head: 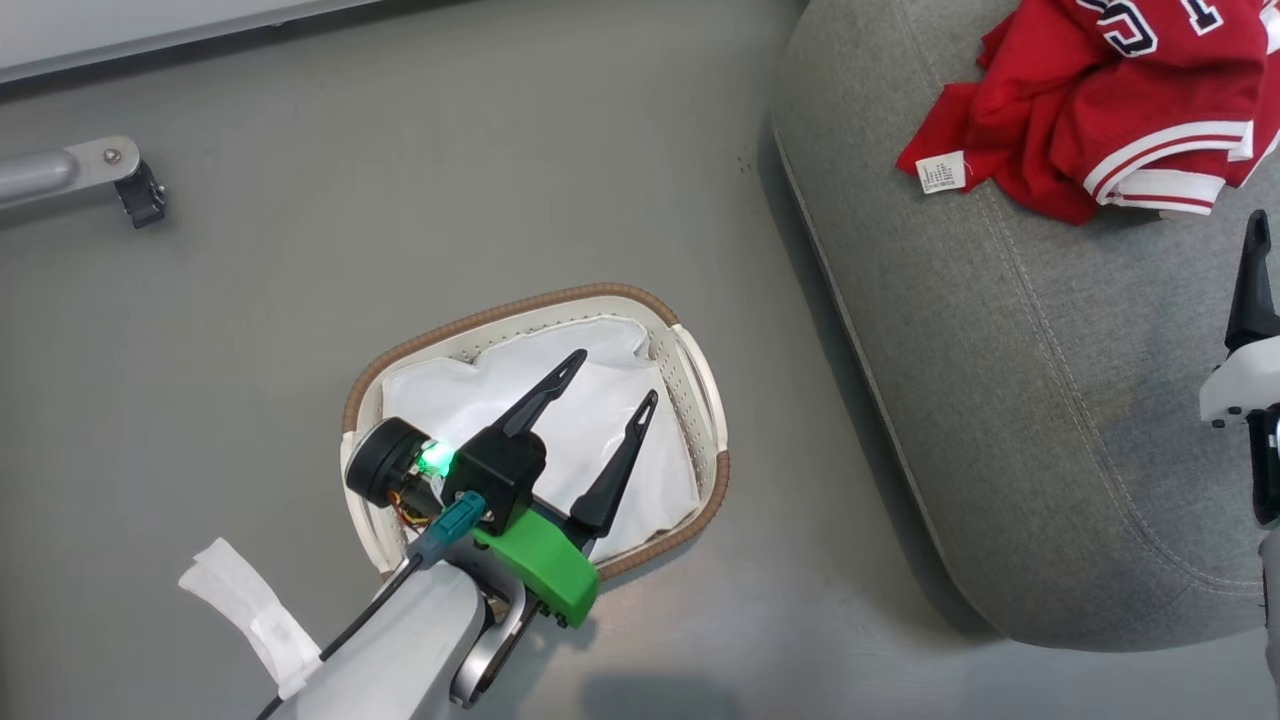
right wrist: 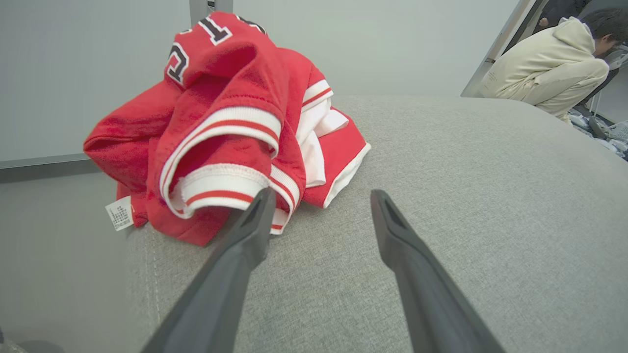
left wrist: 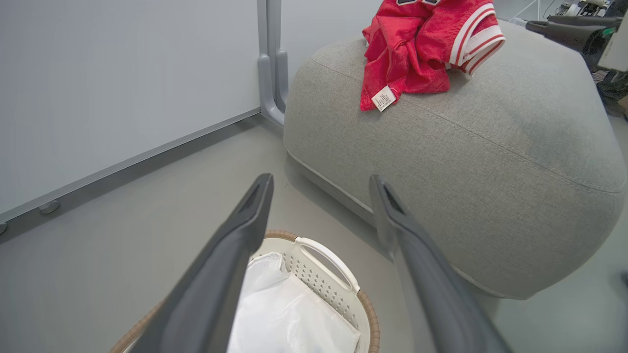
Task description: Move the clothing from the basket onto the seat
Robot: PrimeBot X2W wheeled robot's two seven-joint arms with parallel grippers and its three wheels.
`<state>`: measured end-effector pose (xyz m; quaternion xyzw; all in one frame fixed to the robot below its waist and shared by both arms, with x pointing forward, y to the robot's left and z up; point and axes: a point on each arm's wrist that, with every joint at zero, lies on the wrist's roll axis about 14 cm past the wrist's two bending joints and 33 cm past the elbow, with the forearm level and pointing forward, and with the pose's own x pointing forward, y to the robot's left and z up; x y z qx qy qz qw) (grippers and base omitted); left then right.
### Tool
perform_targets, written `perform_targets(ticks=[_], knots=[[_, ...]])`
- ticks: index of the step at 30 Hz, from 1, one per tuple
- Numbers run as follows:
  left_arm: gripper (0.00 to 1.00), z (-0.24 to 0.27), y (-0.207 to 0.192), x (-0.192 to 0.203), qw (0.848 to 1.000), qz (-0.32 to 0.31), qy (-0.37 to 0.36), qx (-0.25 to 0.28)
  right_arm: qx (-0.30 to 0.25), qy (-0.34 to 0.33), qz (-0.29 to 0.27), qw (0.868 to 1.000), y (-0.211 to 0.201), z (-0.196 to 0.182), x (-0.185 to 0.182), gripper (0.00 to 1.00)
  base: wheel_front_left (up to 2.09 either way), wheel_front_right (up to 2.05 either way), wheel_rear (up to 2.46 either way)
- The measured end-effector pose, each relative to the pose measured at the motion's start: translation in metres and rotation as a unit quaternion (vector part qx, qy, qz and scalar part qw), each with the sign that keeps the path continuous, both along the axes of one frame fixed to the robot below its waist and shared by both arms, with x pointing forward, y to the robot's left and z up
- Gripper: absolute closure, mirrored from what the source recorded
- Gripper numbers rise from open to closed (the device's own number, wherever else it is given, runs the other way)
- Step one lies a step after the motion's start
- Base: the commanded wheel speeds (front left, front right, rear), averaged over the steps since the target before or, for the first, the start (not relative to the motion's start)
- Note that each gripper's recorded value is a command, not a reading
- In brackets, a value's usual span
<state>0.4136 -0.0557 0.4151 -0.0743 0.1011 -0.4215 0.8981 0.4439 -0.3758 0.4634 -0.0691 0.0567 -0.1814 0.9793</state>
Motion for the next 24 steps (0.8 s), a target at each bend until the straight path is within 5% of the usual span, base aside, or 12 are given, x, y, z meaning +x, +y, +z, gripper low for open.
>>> perform_targets(ticks=[12, 24], knots=[[0.00, 0.038, 0.036, 0.007, 0.994, 0.101, -0.017, -0.033, -0.037, -0.077, 0.080, 0.993, 0.038, 0.069, 0.030, 0.00, 0.00, 0.00, 0.00], [0.00, 0.049, 0.145, 0.001, 0.957, 0.288, -0.023, -0.033, 0.023, -0.104, 0.198, 0.974, 0.149, 0.073, 0.059, 0.00, 0.00, 0.00, 0.00]])
